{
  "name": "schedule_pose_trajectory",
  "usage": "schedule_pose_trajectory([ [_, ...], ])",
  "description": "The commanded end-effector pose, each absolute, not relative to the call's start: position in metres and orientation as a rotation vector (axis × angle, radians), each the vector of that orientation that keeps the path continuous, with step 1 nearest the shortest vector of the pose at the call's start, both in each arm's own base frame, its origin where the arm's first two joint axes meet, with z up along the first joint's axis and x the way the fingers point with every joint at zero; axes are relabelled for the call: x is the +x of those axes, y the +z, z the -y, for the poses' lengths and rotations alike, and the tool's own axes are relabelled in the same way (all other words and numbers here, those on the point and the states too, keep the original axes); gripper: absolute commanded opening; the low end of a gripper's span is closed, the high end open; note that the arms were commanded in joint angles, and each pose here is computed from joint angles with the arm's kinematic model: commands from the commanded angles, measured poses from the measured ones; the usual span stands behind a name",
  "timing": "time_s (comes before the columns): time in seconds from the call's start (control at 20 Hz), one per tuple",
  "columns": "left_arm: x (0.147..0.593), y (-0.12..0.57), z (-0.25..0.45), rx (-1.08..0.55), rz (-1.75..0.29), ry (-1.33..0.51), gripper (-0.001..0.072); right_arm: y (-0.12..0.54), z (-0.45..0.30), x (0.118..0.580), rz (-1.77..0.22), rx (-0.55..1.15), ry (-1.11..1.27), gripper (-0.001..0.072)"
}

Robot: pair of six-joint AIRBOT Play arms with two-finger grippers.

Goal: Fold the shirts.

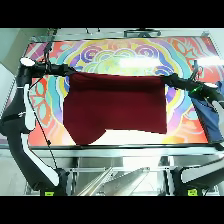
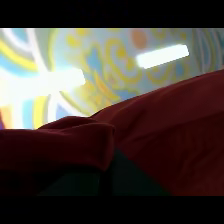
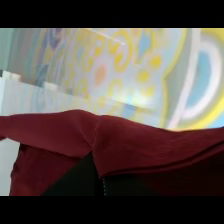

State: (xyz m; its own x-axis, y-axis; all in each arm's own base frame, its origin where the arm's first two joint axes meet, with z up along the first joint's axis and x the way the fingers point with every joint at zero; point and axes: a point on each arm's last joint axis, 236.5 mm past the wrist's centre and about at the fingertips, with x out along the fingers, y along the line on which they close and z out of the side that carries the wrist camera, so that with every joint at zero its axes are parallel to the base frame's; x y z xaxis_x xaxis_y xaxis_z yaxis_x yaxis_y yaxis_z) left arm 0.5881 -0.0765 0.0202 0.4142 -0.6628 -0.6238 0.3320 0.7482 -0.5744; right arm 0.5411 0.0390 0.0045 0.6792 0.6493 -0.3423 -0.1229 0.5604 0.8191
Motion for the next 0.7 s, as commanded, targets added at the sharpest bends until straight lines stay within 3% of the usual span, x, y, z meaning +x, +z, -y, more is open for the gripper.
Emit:
schedule_pose_trajectory([
  [0.0,0.605,0.003,0.059,-0.426,-0.937,-0.576,0.0020,0.002,-0.034,0.576,-0.671,0.930,0.547,0.0018],
  [0.35,0.566,-0.051,0.059,-0.508,-1.105,-0.580,0.0010,-0.045,-0.031,0.542,-0.906,0.791,0.542,0.0018],
  [0.65,0.552,-0.078,0.047,-0.457,-1.219,-0.487,0.0001,-0.076,-0.028,0.510,-1.080,0.687,0.535,0.0018],
])
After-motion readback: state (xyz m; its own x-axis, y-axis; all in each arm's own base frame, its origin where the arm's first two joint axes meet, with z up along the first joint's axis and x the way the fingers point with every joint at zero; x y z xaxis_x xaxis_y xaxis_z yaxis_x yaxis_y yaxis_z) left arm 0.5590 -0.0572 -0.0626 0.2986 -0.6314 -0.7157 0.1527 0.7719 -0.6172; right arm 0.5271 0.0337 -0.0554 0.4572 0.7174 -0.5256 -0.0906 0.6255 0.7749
